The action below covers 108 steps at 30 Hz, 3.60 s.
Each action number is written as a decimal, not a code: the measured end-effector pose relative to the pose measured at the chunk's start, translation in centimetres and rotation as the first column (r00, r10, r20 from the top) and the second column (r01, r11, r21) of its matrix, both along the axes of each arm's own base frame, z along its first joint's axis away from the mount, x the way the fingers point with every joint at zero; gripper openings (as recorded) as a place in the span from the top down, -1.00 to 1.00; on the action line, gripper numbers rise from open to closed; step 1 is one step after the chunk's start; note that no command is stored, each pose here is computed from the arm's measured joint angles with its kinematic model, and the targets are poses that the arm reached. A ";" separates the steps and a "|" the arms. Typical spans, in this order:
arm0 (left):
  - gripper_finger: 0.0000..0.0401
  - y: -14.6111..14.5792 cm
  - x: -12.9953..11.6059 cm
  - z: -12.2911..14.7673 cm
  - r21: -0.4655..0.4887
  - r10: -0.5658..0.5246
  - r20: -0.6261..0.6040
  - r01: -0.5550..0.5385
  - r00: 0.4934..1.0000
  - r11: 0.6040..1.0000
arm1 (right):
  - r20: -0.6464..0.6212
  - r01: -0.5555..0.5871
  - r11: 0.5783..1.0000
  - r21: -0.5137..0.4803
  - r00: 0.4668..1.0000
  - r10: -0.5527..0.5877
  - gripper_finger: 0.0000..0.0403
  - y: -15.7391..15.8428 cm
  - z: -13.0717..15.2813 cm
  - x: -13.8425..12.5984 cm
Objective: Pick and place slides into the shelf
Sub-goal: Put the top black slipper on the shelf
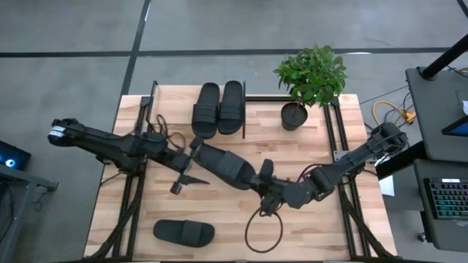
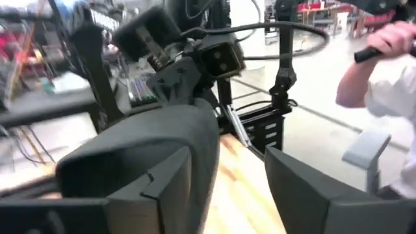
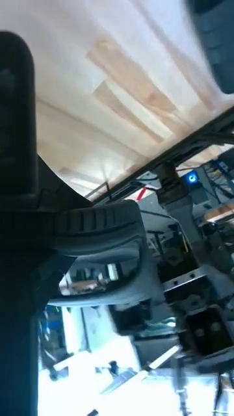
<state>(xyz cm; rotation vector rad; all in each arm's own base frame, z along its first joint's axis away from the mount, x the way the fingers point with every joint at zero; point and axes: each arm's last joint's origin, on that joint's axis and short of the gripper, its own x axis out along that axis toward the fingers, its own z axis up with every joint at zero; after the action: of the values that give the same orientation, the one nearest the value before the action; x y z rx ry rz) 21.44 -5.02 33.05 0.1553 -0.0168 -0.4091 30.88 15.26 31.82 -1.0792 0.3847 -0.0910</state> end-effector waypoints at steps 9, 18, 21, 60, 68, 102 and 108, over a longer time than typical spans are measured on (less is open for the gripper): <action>-0.01 1.3 -4.8 1.4 0.372 0.086 0.183 -0.150 0.979 0.916 | 0.168 0.066 0.902 0.427 0.974 -0.151 0.87 -1.6 2.7 -2.9; -0.01 2.1 -5.9 0.6 0.498 0.214 0.262 -0.322 0.941 0.806 | 0.280 -0.135 0.820 0.556 0.959 -0.032 0.87 -1.7 4.4 -5.7; -0.01 2.1 -5.6 0.3 0.505 0.236 0.250 -0.334 0.939 0.796 | 0.303 -0.194 0.813 0.549 0.953 0.023 0.87 -1.6 4.5 -5.8; 0.20 1.1 -1.4 -0.4 0.442 0.222 0.252 -0.316 0.942 0.840 | 0.316 -0.217 0.840 0.498 0.947 0.058 0.88 -2.3 4.6 -5.3; 0.83 1.1 -1.4 -0.3 0.440 0.212 0.258 -0.310 0.943 0.843 | 0.320 -0.216 0.840 0.498 0.946 0.053 0.88 -2.4 4.7 -5.3; 0.83 1.6 -5.0 0.9 0.432 0.848 0.202 -0.821 0.490 0.372 | 0.302 0.207 0.869 0.450 0.880 -0.366 0.48 -3.6 4.3 -5.8; 0.83 0.2 -4.5 0.1 0.551 0.939 0.242 -0.831 0.245 0.075 | 0.296 0.214 0.878 0.428 0.885 -0.359 0.52 -3.6 4.2 -5.8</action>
<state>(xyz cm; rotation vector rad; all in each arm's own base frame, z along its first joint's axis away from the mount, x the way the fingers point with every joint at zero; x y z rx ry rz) 16.91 -4.78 33.10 0.7277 0.4031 0.9329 25.09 11.68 36.03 -0.5865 0.2084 -0.4659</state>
